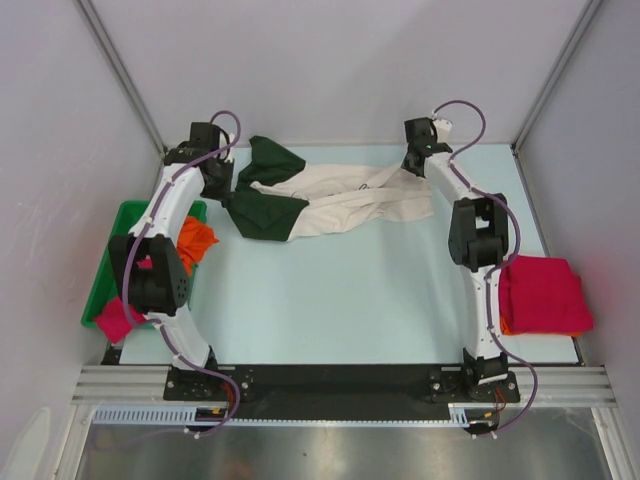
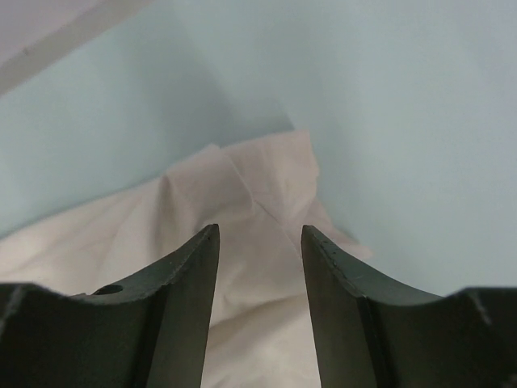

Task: Fold and stack the t-shirts
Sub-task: Flatten out the tshirt

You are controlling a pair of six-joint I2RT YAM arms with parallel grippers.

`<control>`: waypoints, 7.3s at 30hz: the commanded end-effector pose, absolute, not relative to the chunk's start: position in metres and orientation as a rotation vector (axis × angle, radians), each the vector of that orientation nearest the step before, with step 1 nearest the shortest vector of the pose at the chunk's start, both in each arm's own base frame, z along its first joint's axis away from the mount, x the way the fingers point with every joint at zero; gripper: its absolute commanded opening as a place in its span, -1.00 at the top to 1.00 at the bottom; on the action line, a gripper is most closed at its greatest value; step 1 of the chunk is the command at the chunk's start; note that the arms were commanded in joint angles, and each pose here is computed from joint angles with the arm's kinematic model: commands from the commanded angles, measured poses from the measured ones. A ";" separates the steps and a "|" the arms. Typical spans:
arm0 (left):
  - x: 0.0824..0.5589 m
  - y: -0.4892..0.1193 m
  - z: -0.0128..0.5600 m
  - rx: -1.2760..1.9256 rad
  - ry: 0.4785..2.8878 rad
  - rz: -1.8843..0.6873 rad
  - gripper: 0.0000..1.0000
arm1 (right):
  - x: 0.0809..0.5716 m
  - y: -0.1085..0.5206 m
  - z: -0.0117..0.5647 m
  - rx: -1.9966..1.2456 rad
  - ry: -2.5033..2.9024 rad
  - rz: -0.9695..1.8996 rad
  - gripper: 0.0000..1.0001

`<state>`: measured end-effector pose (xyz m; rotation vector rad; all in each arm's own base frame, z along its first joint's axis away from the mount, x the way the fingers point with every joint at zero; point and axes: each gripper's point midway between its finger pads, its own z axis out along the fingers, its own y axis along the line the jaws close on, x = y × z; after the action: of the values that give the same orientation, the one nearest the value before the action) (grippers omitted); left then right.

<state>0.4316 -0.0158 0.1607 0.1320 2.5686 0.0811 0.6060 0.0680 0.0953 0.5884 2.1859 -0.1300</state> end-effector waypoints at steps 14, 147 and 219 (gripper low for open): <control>0.429 -0.014 0.181 0.129 2.506 0.065 0.99 | 0.541 0.088 0.149 0.543 2.133 -0.056 -0.02; 0.404 -0.006 0.184 0.158 2.454 0.109 1.00 | 0.502 0.076 0.111 0.463 2.268 -0.159 0.44; 0.394 -0.016 0.167 0.196 2.481 0.052 1.00 | 0.415 0.054 0.082 0.652 2.353 -0.231 0.19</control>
<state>0.3923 -0.0139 0.1597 0.1735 2.5149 0.0586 0.4154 0.0514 0.0897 0.6372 2.3458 -0.2285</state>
